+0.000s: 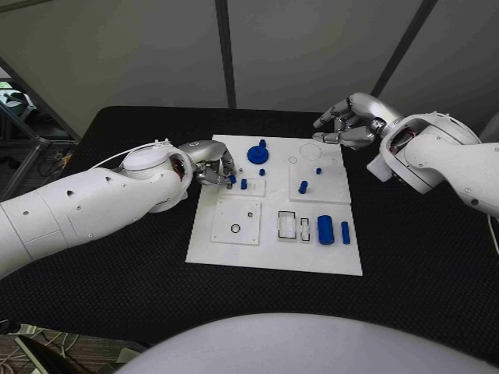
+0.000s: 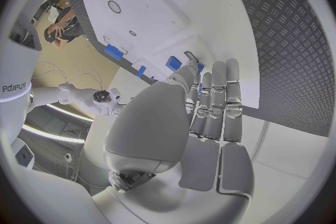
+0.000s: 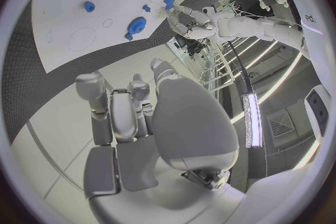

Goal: Assemble the parts on the task board

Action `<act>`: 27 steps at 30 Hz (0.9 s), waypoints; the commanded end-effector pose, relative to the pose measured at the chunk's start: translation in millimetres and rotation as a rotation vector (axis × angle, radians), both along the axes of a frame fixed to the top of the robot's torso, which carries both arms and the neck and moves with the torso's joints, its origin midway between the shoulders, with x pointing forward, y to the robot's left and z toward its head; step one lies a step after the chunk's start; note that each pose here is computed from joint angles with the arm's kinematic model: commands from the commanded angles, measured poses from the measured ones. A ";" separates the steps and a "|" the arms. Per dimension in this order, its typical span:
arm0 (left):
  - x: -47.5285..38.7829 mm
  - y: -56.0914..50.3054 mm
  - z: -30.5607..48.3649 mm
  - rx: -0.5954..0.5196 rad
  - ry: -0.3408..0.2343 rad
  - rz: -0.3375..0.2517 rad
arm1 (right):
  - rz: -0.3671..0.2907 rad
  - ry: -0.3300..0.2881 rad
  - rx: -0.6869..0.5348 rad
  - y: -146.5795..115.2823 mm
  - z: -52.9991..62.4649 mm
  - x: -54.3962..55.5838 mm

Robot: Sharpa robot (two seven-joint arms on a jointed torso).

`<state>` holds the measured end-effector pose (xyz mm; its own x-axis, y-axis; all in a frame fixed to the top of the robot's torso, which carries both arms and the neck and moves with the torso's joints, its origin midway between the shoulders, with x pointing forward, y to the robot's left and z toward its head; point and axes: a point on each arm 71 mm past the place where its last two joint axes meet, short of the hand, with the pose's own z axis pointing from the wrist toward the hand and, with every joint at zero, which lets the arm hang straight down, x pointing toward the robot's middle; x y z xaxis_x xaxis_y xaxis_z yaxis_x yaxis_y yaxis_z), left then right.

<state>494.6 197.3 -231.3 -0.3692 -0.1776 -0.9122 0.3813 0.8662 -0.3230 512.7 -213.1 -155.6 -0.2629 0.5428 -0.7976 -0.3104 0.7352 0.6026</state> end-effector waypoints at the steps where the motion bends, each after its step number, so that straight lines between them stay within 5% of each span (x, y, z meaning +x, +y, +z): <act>1: -0.8 1.5 -0.9 0.007 0.018 -0.006 | 0.008 -0.002 0.002 1.0 0.9 0.0; 27: -3.2 5.9 6.9 -0.056 -0.036 0.000 | 0.005 -0.003 0.002 -0.1 0.7 0.2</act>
<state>491.0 203.7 -228.2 -0.3600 -0.2004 -0.9112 0.3868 0.8567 -0.3412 512.9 -213.8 -156.0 -0.2629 0.5426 -0.7978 -0.3090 0.7360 0.6024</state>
